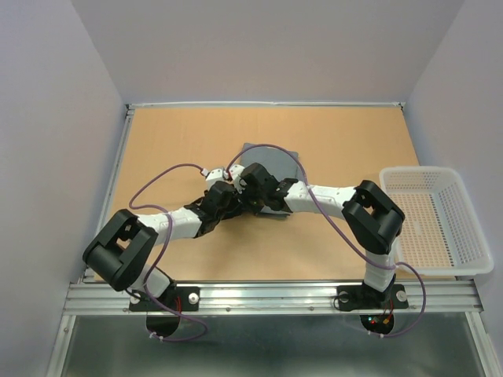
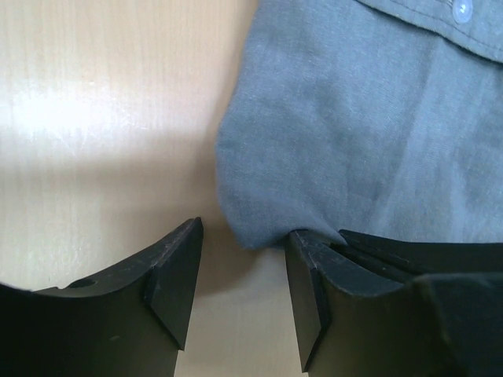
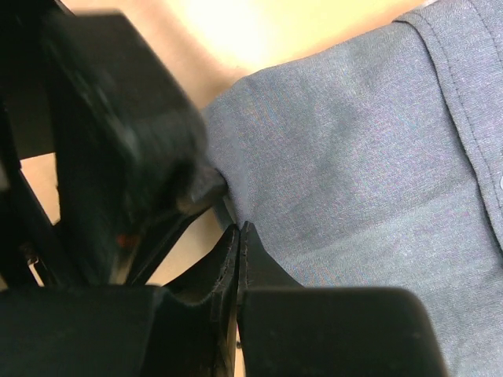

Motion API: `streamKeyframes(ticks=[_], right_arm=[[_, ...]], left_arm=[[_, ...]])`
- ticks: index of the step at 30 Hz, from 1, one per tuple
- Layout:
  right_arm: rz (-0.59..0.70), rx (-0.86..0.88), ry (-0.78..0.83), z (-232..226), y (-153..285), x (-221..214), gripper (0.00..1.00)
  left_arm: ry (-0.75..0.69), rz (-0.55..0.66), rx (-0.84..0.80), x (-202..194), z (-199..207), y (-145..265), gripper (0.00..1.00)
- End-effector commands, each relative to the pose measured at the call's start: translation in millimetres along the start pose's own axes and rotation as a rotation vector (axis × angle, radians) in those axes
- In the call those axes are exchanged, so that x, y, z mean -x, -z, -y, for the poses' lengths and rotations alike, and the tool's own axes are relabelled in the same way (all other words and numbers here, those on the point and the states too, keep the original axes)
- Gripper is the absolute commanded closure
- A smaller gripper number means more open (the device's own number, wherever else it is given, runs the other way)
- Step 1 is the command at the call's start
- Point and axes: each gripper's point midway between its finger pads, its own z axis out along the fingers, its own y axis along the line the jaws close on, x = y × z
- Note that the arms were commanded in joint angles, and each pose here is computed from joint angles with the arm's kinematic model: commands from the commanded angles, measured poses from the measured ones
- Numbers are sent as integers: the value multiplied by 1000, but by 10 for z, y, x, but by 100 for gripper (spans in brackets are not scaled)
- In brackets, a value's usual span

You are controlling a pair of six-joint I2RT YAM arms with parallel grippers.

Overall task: Fold and stack the long sleeve shirts
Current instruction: Fold the shirt

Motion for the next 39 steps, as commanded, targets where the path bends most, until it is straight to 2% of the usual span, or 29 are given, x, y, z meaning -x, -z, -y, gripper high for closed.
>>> streamKeyframes(ticks=[1,8,20,25,27,30,34,37,39], right_arm=[[109,17,-8,-33,221,441,99],[102,17,-13,-24,238,402,99],[103,20,-12,-23,289,369,99],[96,81,-14,-134,336,324,89],[86,113,-20,-196,351,289,81],[88,162,-43,-288,456,287,65],[91,170,-101,-322,572,275,60],[115,209,-211,-255,713,341,60],[123,200,-339,-52,779,351,62]], left_arm=[[41,59,98,129,-145,36,44],[71,63,223,45,-438,109,46],[109,56,311,19,-655,296,48],[123,43,213,77,-496,461,44],[122,47,179,134,-435,535,42],[136,105,90,353,-283,756,38],[138,150,-10,536,-119,947,36],[131,159,-94,635,69,1010,39],[125,144,-165,692,263,980,42]])
